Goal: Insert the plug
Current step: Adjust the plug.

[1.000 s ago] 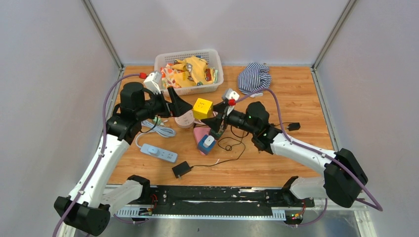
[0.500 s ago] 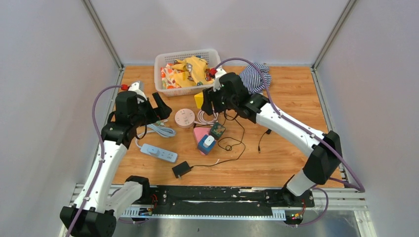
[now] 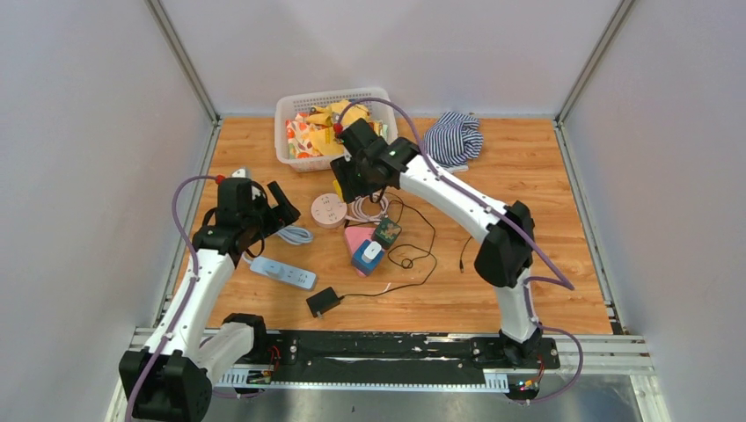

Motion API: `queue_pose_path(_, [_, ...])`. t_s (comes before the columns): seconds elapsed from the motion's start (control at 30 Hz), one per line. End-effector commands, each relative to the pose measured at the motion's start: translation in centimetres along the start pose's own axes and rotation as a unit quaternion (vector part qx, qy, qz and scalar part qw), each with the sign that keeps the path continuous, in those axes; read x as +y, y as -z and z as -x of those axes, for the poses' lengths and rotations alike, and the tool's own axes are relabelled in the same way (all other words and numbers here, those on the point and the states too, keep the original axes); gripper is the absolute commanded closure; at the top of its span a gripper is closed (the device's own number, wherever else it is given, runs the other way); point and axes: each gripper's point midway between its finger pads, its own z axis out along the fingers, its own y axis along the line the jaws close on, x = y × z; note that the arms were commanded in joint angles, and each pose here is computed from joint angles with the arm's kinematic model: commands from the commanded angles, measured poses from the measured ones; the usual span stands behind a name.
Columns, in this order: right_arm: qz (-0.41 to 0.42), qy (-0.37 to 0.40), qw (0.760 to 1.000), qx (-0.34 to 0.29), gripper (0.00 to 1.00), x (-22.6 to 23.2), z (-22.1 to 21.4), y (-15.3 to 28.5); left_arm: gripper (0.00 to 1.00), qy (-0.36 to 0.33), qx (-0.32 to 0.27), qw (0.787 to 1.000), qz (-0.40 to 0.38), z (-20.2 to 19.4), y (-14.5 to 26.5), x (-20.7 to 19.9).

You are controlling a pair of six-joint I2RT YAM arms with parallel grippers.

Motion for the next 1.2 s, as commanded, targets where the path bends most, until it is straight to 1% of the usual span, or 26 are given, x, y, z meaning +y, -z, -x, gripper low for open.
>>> queue_pose_path(0.0, [-0.01,0.014,0.999,0.05,1.0,1.1,-1.1,-1.0,0.0,0.023,-0.02,0.996,0.078,0.5,-0.4,2.9])
queue_pose_path(0.2, [-0.008,0.02,0.997,0.079,1.0,2.5,-1.8,-3.8,0.0,0.025,-0.006,0.995,0.093,-0.4,-0.8,3.7])
queue_pose_path(0.37, [-0.001,0.019,0.996,0.09,1.0,3.3,-2.2,-5.5,0.0,0.027,0.015,0.997,0.071,-1.1,-1.1,2.9])
queue_pose_path(0.47, [0.0,0.02,0.995,0.093,1.0,3.5,-2.4,-6.1,0.0,0.015,0.022,0.999,0.046,-1.3,-1.8,2.3])
queue_pose_path(0.5, [0.0,0.019,0.995,0.093,1.0,3.5,-2.3,-6.1,0.01,0.011,0.032,0.999,0.024,-1.5,-2.0,1.5])
queue_pose_path(0.57, [0.001,0.024,0.996,0.089,1.0,3.5,-2.2,-5.7,0.03,-0.006,0.058,0.997,-0.052,-2.0,-2.2,-1.1])
queue_pose_path(0.63, [0.03,0.041,0.995,0.087,1.0,4.4,-2.1,-4.9,0.04,0.003,0.08,0.992,-0.097,-2.3,-2.2,-2.9])
queue_pose_path(0.7, [0.035,0.053,0.995,0.082,1.0,4.4,-2.2,-4.2,0.04,0.015,0.093,0.987,-0.132,-2.4,-2.1,-4.3])
queue_pose_path(0.8, [0.058,0.064,0.993,0.077,1.0,4.8,-2.7,-3.2,0.0,0.03,0.1,0.981,-0.166,-2.2,-2.0,-5.7])
queue_pose_path(0.93, [0.081,0.072,0.992,0.07,1.0,5.1,-3.3,-2.1,0.0,0.03,0.102,0.972,-0.211,-1.7,-1.7,-7.4])
queue_pose_path(1.1, [0.109,0.082,0.99,0.045,1.0,5.8,-3.0,-0.6,0.0,0.041,0.097,0.968,-0.226,-1.5,-2.0,-7.9])
queue_pose_path(1.17, [0.123,0.085,0.988,0.033,1.0,6.2,-2.9,-0.2,0.0,0.051,0.103,0.963,-0.242,-1.7,-2.0,-8.4])
